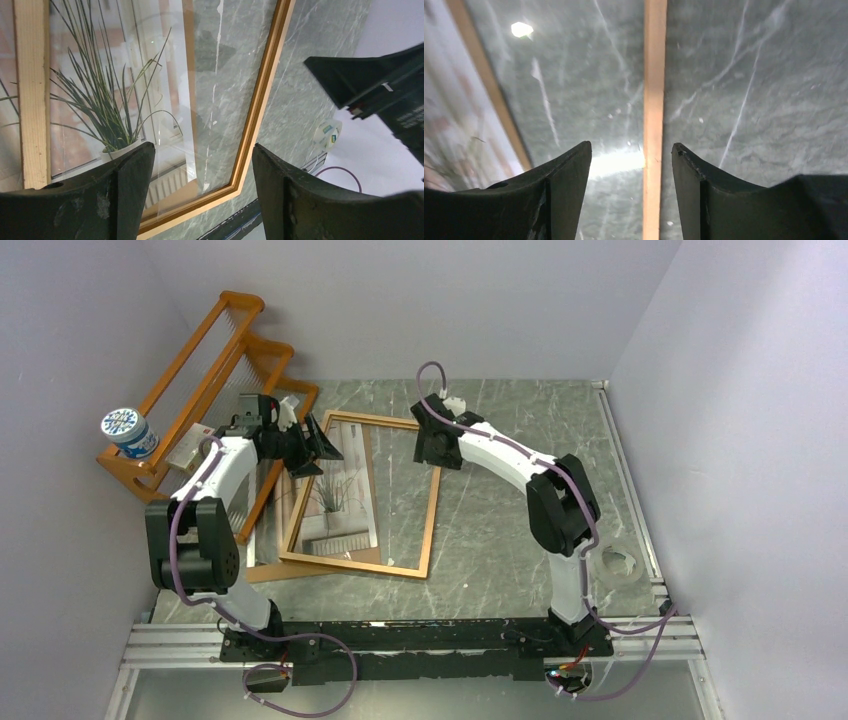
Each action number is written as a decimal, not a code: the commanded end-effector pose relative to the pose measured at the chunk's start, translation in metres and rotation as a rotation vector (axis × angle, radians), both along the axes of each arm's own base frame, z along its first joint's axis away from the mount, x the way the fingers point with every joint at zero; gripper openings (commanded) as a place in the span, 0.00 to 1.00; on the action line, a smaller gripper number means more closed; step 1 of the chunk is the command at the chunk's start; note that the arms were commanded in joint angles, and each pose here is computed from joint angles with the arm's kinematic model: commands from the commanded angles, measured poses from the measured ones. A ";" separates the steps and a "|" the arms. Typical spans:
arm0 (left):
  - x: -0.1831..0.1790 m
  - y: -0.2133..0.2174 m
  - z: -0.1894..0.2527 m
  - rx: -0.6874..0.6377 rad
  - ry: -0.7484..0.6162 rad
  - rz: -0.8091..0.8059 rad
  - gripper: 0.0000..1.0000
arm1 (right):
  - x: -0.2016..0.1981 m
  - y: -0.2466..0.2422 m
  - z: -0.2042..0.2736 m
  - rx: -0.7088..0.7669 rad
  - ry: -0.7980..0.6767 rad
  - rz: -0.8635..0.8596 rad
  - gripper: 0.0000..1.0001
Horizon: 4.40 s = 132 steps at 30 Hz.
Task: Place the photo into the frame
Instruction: Pick up the photo frame item from the photo frame.
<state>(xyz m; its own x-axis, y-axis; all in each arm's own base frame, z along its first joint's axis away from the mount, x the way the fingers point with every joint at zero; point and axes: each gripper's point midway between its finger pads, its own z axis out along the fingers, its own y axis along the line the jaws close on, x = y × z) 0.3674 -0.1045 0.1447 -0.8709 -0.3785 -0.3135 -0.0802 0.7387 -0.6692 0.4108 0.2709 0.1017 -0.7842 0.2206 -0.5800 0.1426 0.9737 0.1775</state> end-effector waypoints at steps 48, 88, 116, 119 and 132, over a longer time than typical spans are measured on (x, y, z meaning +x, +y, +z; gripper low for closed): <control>-0.070 -0.162 0.019 -0.329 -0.160 -0.517 0.88 | -0.012 0.032 0.077 0.164 0.086 0.054 0.01; -0.090 -0.193 -0.016 -0.218 -0.119 -0.669 0.20 | -0.018 0.048 0.080 0.377 0.119 0.036 0.03; -0.065 -0.175 0.056 -0.056 -0.274 -0.549 0.49 | -0.019 0.054 0.123 0.831 -0.074 0.238 0.00; -0.059 -0.167 0.078 -0.002 -0.326 -0.515 0.70 | -0.026 0.055 0.146 0.893 -0.110 0.325 0.00; -0.023 -0.105 0.199 0.250 -0.507 -0.150 0.92 | -0.050 0.052 0.157 0.916 -0.114 0.574 0.00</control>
